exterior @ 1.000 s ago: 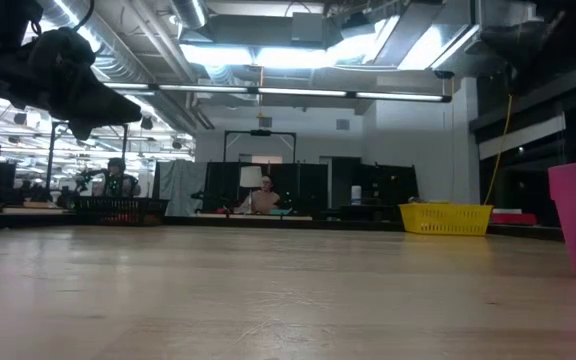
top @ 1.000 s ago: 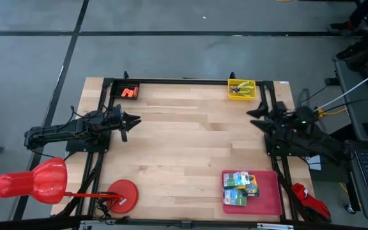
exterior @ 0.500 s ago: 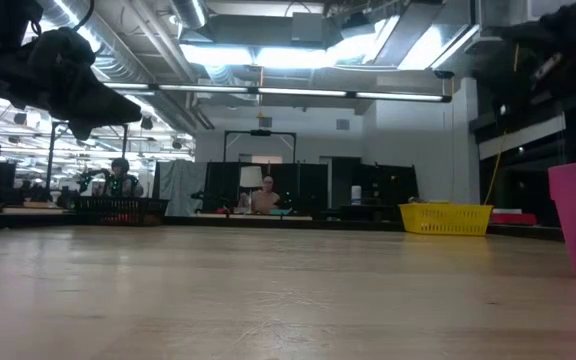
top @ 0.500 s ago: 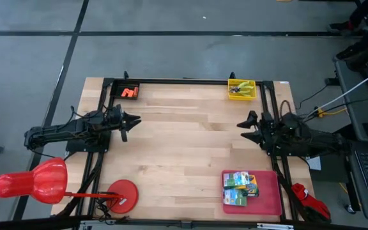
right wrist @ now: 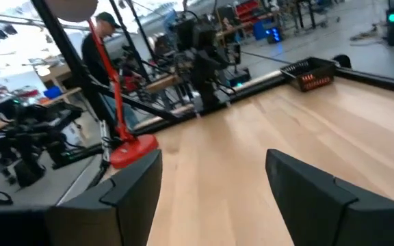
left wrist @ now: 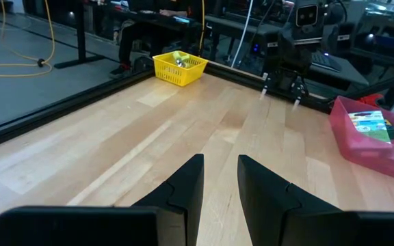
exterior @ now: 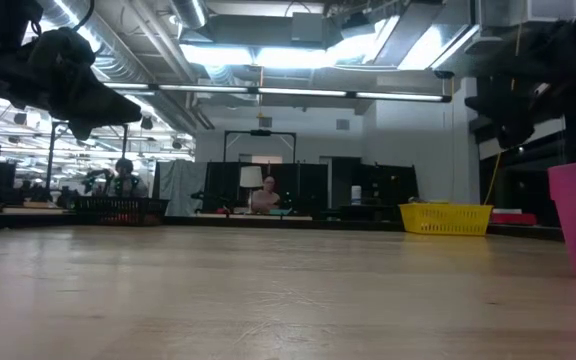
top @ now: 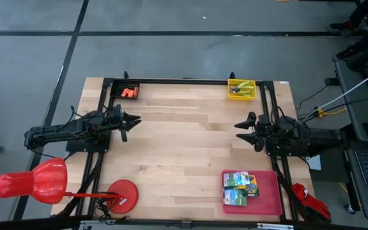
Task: Pick & Place School Supplies
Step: Return to Home Position
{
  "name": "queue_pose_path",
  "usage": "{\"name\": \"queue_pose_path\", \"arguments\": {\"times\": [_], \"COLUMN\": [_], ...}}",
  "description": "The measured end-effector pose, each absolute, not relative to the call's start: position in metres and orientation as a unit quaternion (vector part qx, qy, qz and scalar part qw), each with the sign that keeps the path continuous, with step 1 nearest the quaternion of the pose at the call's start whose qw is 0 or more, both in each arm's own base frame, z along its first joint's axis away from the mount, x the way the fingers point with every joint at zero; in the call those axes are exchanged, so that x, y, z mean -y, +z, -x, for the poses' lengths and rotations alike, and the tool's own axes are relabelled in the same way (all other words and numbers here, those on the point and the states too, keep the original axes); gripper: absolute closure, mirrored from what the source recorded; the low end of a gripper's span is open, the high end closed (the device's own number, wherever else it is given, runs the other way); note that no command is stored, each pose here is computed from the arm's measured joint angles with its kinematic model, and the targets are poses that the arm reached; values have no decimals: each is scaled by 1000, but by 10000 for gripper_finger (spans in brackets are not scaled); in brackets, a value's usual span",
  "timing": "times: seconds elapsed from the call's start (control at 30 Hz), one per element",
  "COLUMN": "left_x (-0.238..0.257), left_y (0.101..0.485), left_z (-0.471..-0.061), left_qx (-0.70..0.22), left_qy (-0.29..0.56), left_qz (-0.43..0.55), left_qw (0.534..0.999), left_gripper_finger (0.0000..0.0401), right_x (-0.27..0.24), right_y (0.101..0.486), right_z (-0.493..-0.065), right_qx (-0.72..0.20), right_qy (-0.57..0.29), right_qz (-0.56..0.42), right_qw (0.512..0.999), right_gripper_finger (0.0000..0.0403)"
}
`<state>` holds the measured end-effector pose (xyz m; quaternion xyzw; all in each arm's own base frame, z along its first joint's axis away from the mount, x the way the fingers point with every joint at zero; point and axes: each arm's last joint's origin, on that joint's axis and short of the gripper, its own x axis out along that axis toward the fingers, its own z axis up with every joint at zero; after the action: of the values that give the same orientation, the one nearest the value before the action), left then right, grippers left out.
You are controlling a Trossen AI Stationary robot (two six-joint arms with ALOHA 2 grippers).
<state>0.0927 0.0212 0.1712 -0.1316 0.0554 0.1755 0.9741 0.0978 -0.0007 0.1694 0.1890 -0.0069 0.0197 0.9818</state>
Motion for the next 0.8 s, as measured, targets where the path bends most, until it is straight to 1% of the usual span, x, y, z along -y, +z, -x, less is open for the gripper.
{"name": "queue_pose_path", "arguments": {"times": [0.17,0.37,0.8], "left_x": [-21,-21,-21], "left_y": [171,171,171], "left_z": [-93,-93,-93], "left_qx": [-55,-55,-55], "left_qy": [176,175,175], "left_qz": [132,132,132], "left_qw": [974,974,974], "left_gripper_finger": [315,315,315], "right_x": [0,-2,-2], "right_y": [167,165,165], "right_z": [-99,-101,-101], "right_qx": [-5,-19,-19], "right_qy": [9,19,21], "right_qz": [-190,-190,-190], "right_qw": [982,981,981], "right_gripper_finger": [140,140,139]}}
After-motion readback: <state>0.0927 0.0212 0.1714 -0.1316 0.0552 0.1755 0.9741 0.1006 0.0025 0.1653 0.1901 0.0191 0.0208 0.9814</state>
